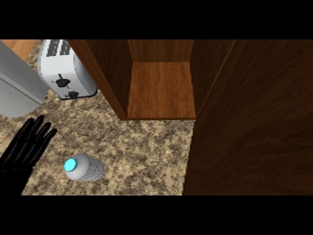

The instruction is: Pick up the bottled water, place it into the cabinet and close the cabinet

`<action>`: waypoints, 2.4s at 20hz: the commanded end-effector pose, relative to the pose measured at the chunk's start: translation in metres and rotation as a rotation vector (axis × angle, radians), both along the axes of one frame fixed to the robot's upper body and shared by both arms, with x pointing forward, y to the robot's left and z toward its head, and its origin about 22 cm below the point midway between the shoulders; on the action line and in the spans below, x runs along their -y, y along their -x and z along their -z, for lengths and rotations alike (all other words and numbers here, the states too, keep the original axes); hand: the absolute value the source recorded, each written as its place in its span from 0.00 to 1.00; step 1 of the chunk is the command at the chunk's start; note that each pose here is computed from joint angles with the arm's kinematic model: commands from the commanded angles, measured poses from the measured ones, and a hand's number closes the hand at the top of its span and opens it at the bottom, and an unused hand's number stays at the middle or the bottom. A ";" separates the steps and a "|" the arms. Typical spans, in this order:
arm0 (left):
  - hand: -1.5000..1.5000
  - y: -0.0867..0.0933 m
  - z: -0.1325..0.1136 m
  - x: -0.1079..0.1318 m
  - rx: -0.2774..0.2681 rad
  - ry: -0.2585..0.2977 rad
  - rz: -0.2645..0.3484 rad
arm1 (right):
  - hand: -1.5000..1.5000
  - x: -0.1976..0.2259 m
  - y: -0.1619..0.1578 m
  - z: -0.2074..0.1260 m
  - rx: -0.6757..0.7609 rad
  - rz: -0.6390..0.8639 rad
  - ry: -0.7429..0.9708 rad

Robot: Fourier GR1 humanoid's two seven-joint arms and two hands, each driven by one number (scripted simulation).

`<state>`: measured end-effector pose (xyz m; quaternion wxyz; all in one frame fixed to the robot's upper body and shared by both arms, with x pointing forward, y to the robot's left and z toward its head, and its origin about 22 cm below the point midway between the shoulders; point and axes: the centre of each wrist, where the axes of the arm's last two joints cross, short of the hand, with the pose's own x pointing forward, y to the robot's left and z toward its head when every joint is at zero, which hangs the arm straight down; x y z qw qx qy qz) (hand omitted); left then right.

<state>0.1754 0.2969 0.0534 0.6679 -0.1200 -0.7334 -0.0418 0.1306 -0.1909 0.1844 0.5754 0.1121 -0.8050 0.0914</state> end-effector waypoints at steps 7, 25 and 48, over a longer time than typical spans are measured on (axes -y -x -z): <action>0.00 -0.016 0.060 -0.004 -0.029 -0.011 0.004 | 0.00 0.009 0.042 -0.031 0.082 -0.015 -0.025; 0.00 -0.020 0.159 -0.013 -0.096 -0.042 -0.052 | 0.00 0.001 0.038 -0.027 0.079 -0.004 -0.004; 0.00 -0.035 0.212 -0.001 -0.110 0.151 -0.001 | 0.00 0.006 0.029 -0.017 0.058 0.056 0.002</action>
